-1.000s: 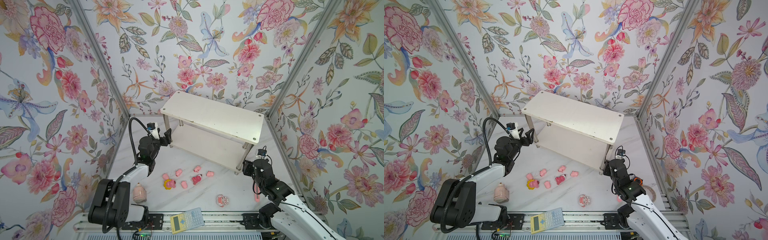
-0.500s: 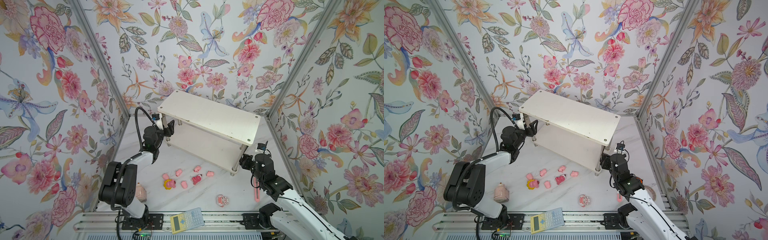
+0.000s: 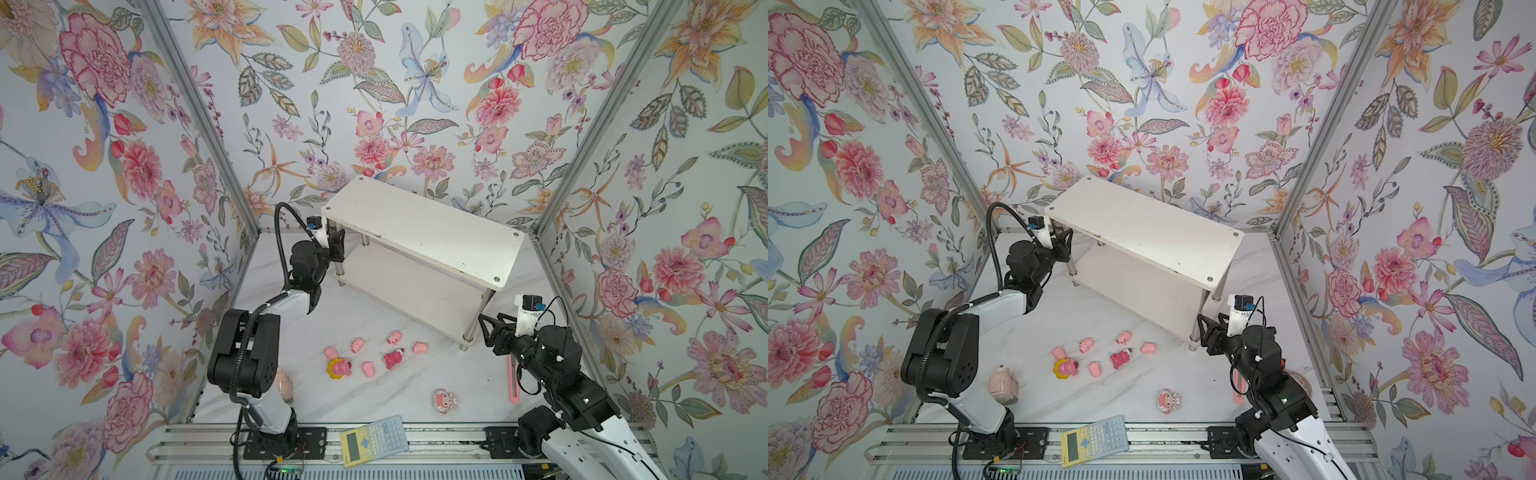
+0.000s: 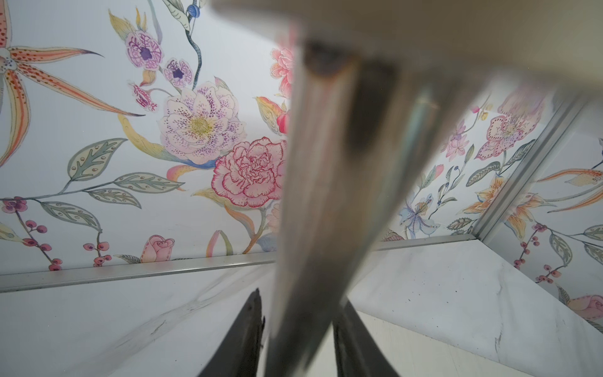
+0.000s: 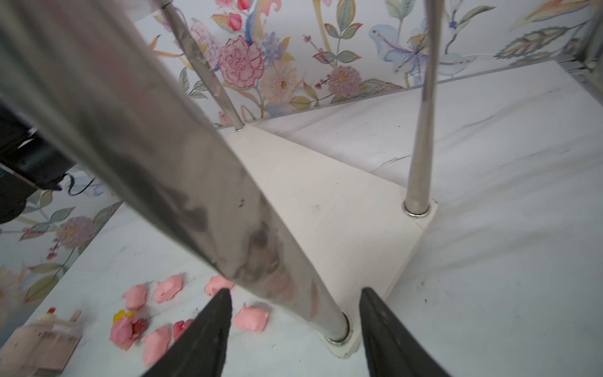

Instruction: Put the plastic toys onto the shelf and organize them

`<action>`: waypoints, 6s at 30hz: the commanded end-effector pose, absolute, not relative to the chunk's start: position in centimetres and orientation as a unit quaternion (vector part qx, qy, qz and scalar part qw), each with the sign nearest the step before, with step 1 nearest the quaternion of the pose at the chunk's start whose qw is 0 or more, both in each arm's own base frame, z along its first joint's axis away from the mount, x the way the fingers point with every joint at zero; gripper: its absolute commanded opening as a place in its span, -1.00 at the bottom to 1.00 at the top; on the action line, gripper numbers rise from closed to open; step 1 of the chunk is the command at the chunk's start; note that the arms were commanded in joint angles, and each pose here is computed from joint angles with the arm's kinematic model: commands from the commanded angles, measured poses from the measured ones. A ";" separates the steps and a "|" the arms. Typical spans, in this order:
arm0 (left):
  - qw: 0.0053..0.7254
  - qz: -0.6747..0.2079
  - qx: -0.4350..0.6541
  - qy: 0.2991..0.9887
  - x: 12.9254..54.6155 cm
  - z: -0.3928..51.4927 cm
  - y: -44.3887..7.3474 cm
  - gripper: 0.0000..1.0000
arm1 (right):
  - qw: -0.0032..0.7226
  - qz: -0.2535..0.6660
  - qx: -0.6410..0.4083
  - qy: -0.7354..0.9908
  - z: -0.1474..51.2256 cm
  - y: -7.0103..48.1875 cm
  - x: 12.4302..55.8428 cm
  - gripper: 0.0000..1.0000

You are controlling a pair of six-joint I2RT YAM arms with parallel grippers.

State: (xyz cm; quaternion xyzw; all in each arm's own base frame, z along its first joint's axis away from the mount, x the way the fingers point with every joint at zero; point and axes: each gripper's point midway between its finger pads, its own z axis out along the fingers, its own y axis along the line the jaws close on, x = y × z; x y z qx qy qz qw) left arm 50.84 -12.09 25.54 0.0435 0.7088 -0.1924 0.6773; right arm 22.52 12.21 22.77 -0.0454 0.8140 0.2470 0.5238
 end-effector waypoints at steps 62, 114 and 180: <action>0.697 -0.076 -0.016 0.713 41.2 28.1 -6.3 0.15 | 0.510 0.170 0.023 0.843 21.1 8.5 32.1 0.31; 0.652 -0.129 -0.005 0.748 38.5 22.6 -8.7 0.23 | 0.032 0.034 -0.289 0.956 1.9 20.7 8.5 0.43; 0.590 -0.337 0.314 0.664 29.8 24.7 -33.2 0.96 | 0.269 0.635 0.081 0.720 24.7 24.7 29.8 -0.50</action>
